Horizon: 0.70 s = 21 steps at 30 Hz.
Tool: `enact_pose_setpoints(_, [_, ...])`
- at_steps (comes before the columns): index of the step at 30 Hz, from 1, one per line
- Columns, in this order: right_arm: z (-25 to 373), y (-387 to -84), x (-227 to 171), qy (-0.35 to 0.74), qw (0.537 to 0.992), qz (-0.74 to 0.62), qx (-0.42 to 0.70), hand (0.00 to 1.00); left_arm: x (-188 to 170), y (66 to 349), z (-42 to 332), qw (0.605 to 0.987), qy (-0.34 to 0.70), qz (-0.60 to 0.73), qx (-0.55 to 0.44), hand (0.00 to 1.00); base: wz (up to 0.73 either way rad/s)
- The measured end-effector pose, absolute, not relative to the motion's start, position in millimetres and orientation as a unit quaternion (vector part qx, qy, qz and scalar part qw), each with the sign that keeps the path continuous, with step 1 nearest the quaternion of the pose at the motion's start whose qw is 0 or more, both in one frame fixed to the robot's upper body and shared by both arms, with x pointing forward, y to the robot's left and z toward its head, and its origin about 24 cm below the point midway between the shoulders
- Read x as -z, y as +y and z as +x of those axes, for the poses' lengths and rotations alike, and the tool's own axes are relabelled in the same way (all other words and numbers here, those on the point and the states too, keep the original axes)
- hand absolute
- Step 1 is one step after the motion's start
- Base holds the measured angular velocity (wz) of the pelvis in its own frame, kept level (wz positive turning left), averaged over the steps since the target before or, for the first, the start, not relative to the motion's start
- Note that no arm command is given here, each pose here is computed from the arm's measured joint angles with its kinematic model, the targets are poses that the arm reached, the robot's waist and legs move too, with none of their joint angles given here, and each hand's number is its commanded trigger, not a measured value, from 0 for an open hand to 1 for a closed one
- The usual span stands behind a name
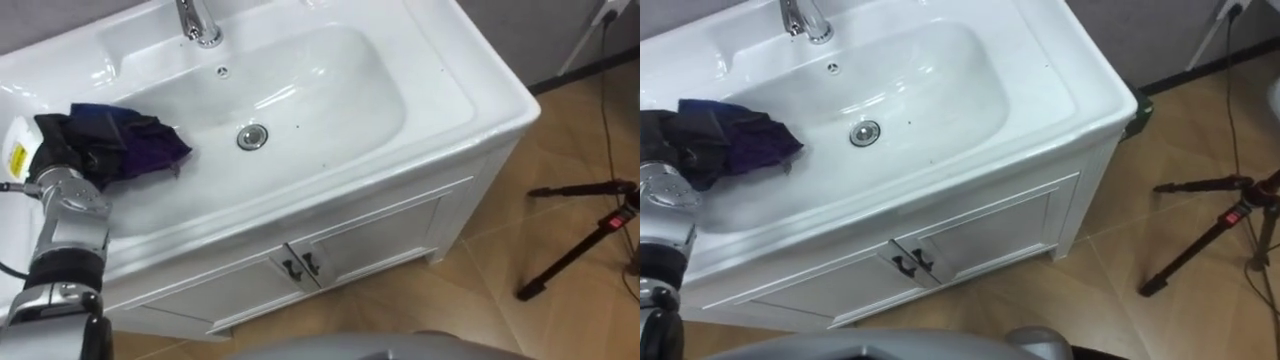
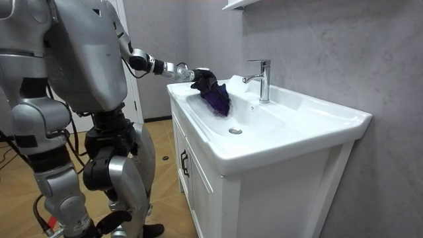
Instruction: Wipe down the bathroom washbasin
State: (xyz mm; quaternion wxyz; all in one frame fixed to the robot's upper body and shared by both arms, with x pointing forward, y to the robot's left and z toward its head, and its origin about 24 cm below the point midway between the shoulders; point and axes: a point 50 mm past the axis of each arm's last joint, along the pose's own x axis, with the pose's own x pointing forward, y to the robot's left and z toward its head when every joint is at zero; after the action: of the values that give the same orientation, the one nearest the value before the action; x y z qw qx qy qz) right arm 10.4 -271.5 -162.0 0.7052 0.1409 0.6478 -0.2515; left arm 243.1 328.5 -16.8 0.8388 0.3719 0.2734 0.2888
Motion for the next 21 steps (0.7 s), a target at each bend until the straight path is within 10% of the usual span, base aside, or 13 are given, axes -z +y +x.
enact_pose_setpoints(21, [11,-285,157,0.658,0.718,0.079,0.213,0.0,-7,335,238,0.846,0.211,0.364,-0.328,1.0,0.03])
